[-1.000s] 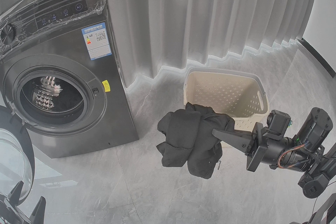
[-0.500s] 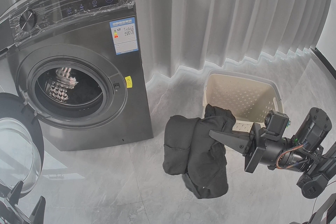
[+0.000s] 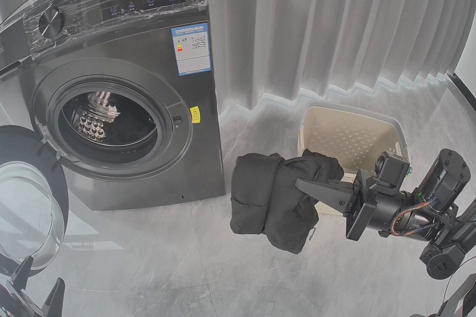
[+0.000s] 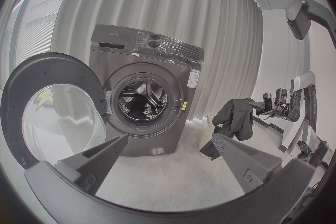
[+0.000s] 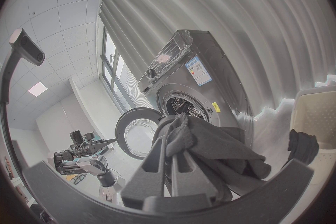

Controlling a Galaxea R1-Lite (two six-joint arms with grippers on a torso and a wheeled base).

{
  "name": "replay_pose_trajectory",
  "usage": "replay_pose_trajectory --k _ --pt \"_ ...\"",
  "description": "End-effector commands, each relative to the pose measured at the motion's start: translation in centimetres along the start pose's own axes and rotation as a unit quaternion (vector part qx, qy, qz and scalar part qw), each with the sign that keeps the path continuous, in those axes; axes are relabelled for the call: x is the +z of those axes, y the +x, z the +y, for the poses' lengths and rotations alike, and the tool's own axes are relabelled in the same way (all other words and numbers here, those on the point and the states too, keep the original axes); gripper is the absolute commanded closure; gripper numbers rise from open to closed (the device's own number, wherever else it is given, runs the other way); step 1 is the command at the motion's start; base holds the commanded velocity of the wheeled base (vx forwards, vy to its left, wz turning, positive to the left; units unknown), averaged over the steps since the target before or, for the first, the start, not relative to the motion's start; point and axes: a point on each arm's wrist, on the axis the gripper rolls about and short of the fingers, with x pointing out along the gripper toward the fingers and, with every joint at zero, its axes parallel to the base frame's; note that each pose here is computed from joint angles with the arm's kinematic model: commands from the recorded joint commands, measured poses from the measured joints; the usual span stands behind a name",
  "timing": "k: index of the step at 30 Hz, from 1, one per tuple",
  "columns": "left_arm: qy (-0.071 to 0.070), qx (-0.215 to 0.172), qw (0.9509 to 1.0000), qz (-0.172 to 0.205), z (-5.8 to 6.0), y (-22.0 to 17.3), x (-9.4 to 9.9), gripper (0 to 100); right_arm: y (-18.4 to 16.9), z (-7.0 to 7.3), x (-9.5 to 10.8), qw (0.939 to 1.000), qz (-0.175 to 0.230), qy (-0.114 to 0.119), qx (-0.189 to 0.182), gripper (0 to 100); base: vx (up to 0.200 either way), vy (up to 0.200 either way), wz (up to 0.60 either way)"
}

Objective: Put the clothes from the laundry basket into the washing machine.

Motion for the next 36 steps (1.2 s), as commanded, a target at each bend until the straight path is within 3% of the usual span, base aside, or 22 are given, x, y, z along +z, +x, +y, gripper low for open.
replay_pose_trajectory --k 1,10,16,36 --pt "-0.001 0.001 1.0000 0.002 0.1 0.0 -0.5 0 0.1 0.1 0.1 1.0000 -0.002 -0.001 0.002 100 0.000 0.000 0.00" --pt "-0.001 0.000 1.0000 0.001 0.1 0.0 -0.5 0 0.2 0.6 0.0 0.9999 0.001 0.001 0.013 100 0.000 0.000 0.00" --pt "-0.001 0.001 1.0000 0.002 0.1 0.0 -0.5 0 0.3 0.6 0.1 0.9999 -0.003 -0.001 0.014 100 0.000 0.000 0.60" --pt "0.000 0.000 1.0000 0.001 0.1 0.0 -0.5 0 0.3 1.2 -0.5 0.9996 0.011 0.007 0.023 100 0.000 0.000 0.06"
